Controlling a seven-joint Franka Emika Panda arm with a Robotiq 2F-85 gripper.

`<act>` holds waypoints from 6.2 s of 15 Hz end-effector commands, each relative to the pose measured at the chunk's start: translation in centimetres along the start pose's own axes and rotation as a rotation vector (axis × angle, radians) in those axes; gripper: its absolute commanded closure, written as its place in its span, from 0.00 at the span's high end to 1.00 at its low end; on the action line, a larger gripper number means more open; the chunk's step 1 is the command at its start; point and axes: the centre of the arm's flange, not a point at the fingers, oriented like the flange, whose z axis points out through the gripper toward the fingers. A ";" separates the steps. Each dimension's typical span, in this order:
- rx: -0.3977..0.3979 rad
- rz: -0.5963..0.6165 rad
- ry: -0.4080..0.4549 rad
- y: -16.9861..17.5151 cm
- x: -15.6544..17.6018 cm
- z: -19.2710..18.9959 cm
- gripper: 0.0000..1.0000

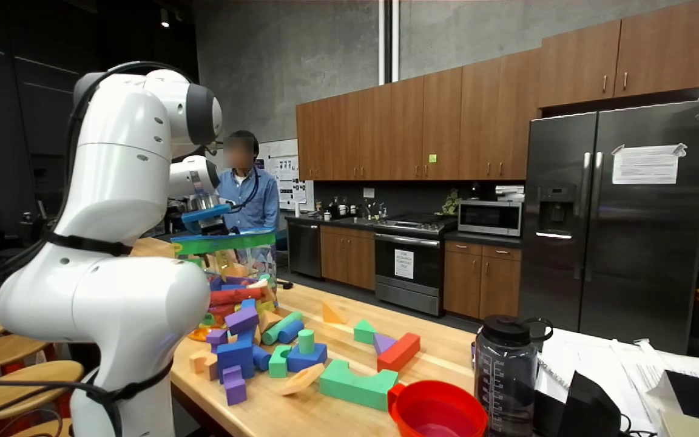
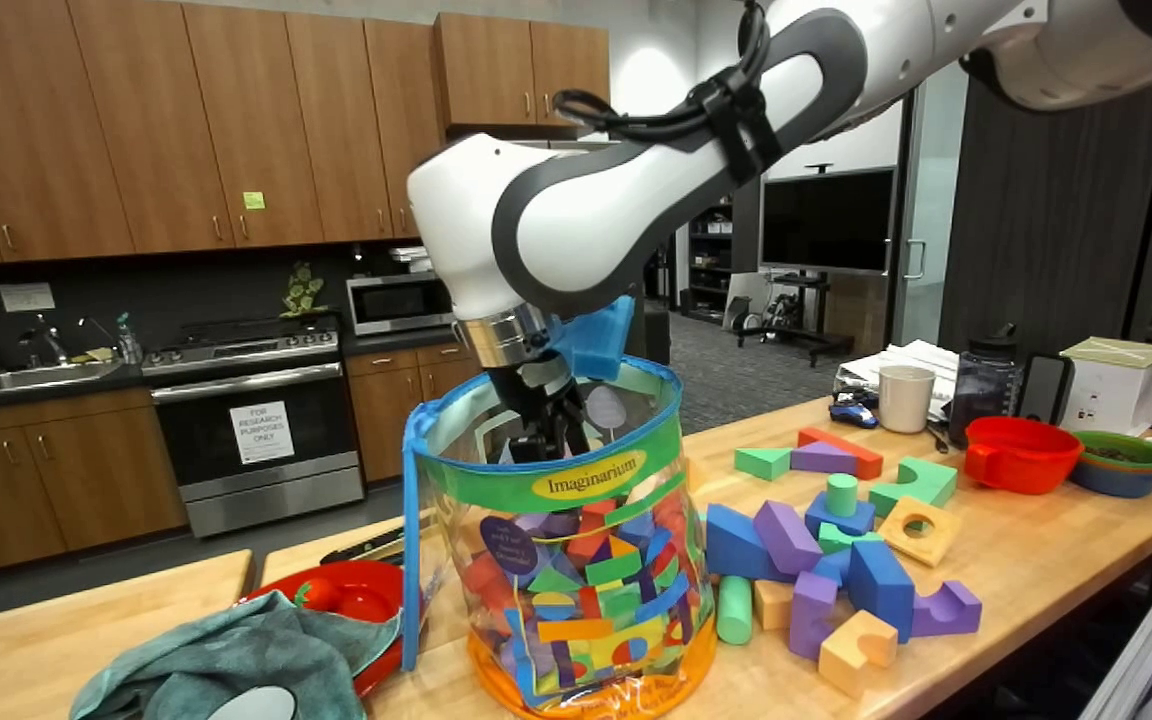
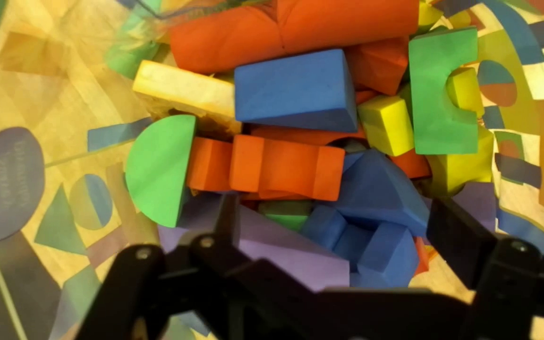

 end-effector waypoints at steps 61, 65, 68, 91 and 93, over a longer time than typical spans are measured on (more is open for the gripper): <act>-0.011 0.248 -0.345 0.6 9.1 4.8 1.00; -0.052 0.321 -0.423 2.4 7.8 5.9 1.00; -0.044 0.350 -0.385 3.2 7.0 5.9 1.00; 0.001 0.391 -0.114 5.7 -3.0 -0.6 1.00; 0.007 0.343 -0.108 4.4 -2.2 -0.4 1.00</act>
